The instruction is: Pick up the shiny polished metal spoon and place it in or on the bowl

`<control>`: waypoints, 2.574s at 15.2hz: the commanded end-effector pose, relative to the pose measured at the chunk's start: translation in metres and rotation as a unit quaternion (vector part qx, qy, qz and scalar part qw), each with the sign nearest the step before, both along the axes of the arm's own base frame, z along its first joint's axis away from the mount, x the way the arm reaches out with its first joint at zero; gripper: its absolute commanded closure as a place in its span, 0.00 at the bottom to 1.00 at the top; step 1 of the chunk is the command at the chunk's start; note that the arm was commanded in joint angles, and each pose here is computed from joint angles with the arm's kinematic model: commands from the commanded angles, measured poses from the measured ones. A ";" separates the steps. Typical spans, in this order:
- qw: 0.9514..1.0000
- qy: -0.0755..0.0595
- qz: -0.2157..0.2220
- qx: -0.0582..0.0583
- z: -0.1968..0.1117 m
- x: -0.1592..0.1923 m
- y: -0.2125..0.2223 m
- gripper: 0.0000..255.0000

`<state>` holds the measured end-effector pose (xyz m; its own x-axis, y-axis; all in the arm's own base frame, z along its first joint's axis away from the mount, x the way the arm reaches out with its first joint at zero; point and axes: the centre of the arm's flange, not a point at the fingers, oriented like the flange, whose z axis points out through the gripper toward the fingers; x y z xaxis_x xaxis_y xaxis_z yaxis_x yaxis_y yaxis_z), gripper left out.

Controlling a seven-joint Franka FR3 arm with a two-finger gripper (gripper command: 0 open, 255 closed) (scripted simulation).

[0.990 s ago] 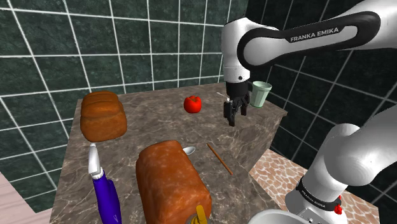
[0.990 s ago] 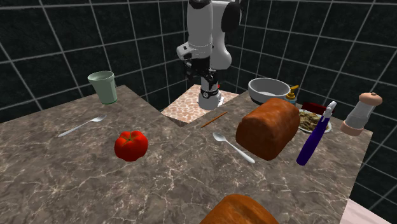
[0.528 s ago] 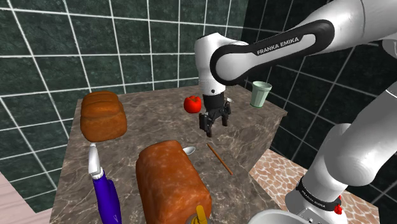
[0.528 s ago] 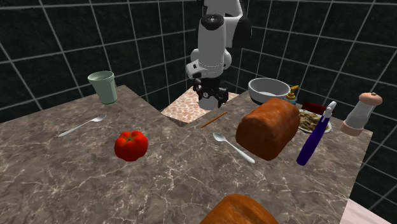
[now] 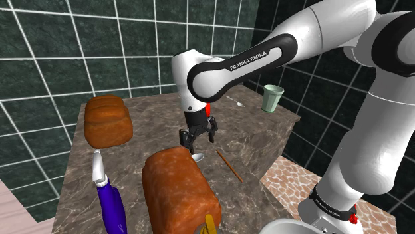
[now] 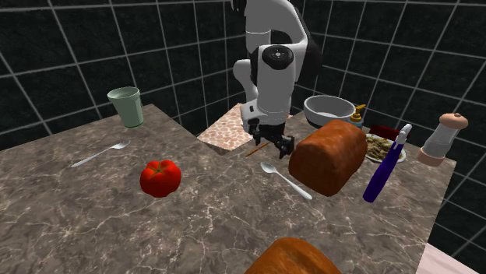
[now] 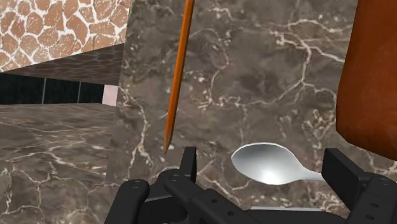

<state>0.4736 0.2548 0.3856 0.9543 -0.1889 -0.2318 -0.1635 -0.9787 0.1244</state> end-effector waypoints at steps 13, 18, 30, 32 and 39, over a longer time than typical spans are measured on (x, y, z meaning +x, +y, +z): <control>1.000 0.001 -0.013 -0.002 -0.054 0.006 0.010 0.00; 1.000 0.001 -0.013 -0.002 -0.054 0.006 0.010 1.00; 1.000 0.001 -0.013 -0.002 -0.033 0.006 0.010 1.00; 1.000 0.001 -0.013 -0.002 -0.023 0.006 0.010 1.00; 1.000 0.001 -0.013 -0.002 0.014 0.006 0.010 1.00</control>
<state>0.4813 0.2641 0.3948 0.9485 -0.2147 -0.2327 -0.1888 -0.9735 0.1288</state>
